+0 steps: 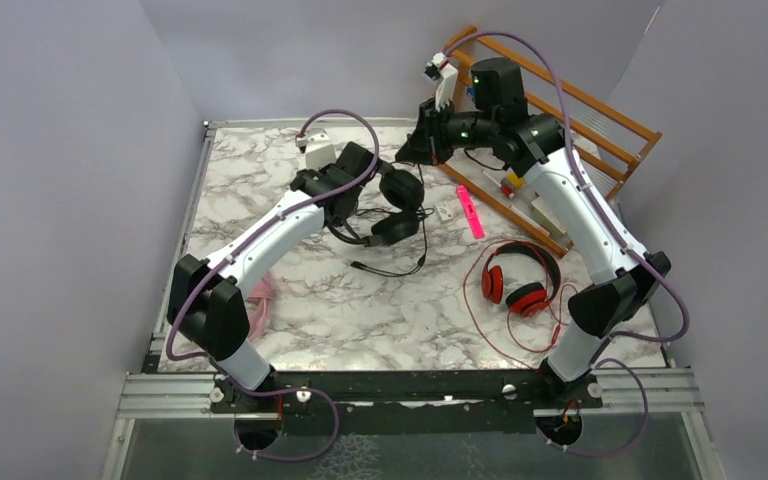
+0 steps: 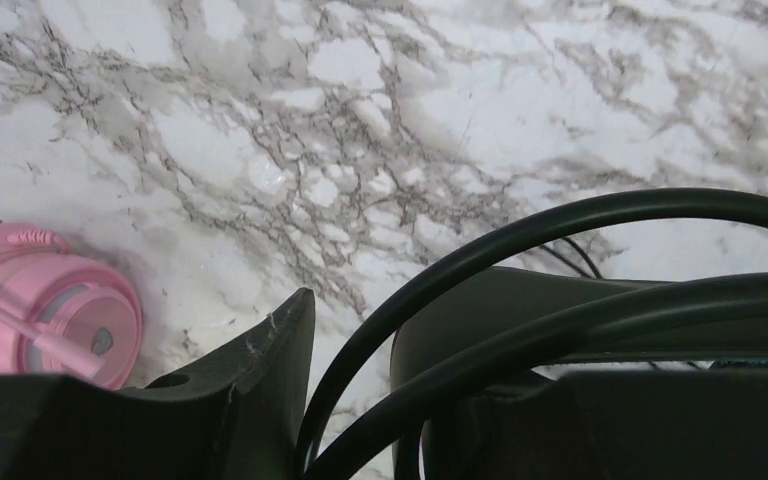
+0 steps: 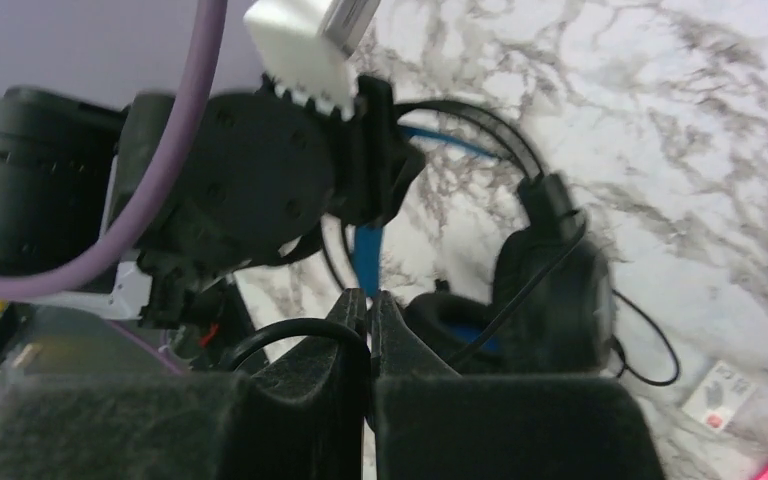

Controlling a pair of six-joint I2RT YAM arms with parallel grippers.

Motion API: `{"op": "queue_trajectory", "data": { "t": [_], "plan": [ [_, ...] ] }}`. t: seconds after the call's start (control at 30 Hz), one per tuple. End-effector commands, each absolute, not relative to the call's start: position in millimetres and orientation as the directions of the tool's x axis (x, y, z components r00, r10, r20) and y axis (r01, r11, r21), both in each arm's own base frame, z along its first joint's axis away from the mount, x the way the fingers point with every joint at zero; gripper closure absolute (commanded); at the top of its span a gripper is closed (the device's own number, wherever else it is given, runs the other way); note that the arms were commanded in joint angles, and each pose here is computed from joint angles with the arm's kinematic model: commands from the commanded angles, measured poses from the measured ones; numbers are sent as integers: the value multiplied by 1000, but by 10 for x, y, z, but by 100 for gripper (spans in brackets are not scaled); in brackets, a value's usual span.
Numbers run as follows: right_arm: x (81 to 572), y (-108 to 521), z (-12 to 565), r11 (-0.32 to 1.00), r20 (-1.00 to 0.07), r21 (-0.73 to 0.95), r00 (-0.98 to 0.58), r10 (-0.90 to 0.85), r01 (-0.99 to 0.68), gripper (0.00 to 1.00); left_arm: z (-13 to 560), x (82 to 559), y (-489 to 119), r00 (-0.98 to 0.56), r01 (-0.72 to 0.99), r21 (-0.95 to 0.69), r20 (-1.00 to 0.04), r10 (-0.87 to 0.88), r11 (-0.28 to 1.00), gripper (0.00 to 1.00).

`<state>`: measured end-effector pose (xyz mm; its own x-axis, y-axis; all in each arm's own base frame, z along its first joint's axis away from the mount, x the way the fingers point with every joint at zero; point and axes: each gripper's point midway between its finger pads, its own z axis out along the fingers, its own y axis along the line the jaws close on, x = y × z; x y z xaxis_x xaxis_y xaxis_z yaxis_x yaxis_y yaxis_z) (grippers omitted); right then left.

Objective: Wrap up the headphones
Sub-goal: Wrap the headphones cable around the headphones.

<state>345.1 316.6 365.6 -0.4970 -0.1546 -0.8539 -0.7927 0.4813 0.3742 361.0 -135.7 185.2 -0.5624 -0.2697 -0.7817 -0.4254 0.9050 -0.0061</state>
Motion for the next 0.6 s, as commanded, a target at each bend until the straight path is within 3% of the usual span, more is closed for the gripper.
{"op": "queue_trajectory", "data": {
  "t": [0.0,0.13,0.33,0.57],
  "plan": [
    [2924,3325,3788,399,-808,477,-569,-150,-783,100,2205,3946,-1302,-430,-509,-141,-813,-393,849,100],
    [2635,3498,3738,365,-757,564,-640,-131,-741,100,2314,4185,-1255,-366,-557,-226,-797,-480,800,100],
    [2505,3630,3627,417,-735,609,-677,-24,-675,100,2490,4523,-1319,-303,-569,-405,-706,-640,716,100],
    [2648,3417,3375,546,-768,558,-638,54,-625,98,3008,4755,-1401,-301,-416,-645,-567,-767,641,100]
  ]
}}
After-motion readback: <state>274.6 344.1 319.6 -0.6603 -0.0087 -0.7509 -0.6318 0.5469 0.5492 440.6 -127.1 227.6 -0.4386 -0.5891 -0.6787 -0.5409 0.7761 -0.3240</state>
